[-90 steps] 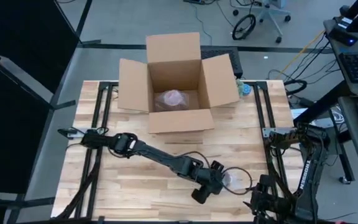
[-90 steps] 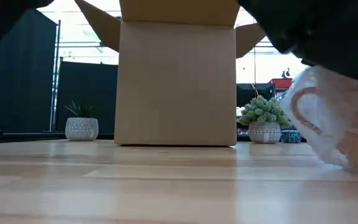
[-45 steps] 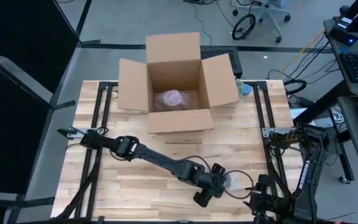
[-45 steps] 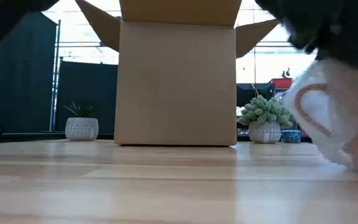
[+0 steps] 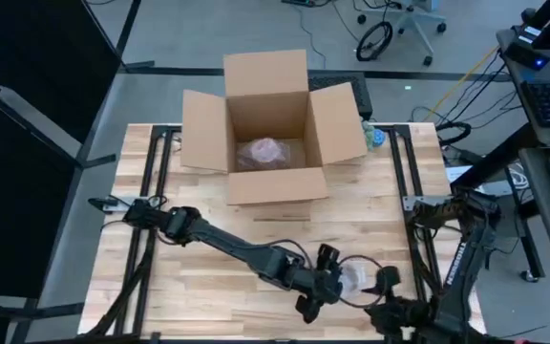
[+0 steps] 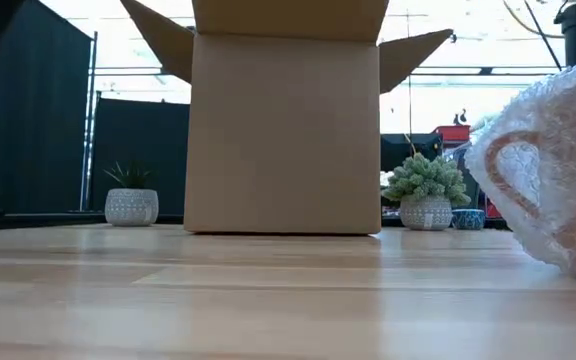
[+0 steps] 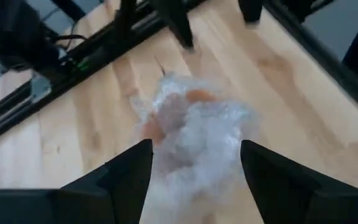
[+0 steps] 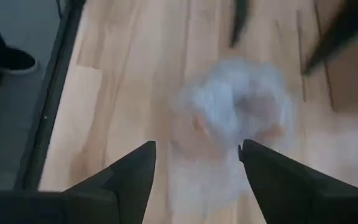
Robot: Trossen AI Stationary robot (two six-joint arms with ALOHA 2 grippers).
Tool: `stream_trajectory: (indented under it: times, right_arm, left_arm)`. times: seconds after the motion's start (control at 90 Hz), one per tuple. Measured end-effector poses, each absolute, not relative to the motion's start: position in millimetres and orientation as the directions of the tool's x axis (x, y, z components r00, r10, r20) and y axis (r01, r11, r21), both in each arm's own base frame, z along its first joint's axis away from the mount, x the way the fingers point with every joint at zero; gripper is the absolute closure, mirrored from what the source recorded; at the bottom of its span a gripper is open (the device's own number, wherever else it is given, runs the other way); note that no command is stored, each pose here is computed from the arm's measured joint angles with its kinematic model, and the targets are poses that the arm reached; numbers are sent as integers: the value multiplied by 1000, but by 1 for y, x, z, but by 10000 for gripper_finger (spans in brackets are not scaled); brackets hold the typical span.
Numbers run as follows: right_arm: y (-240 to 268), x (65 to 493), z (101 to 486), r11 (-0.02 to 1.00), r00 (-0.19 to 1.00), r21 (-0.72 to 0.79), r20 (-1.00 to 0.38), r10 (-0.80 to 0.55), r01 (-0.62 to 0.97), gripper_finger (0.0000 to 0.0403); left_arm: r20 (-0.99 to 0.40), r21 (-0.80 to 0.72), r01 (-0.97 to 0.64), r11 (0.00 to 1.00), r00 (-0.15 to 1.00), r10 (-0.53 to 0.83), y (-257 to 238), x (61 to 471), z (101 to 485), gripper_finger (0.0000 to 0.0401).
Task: Wrap mug
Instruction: Put the wrapped orange mug into the brown cardboard box
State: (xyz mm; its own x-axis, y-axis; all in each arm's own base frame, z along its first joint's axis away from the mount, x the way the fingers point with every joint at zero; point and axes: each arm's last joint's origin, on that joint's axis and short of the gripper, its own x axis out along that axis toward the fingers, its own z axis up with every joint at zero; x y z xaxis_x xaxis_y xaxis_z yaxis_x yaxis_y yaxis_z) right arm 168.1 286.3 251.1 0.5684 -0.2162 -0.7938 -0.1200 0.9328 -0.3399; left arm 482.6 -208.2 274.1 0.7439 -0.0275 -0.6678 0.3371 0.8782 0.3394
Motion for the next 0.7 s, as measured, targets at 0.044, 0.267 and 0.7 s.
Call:
stream_trajectory:
  times: [0.044,0.267,0.7]
  right_arm:
    - [282,178,251,929,556,-346,-802,-219,-134,177]
    - [258,218,229,960,371,-218,-918,-142,-173,177]
    - [238,234,165,988,253,-38,-968,1,-150,360]
  left_arm:
    - [-673,319,320,892,739,-24,-210,473,285,169]
    - [-777,243,250,937,628,34,-218,441,296,169]
    - [-763,287,144,947,632,135,-244,420,294,169]
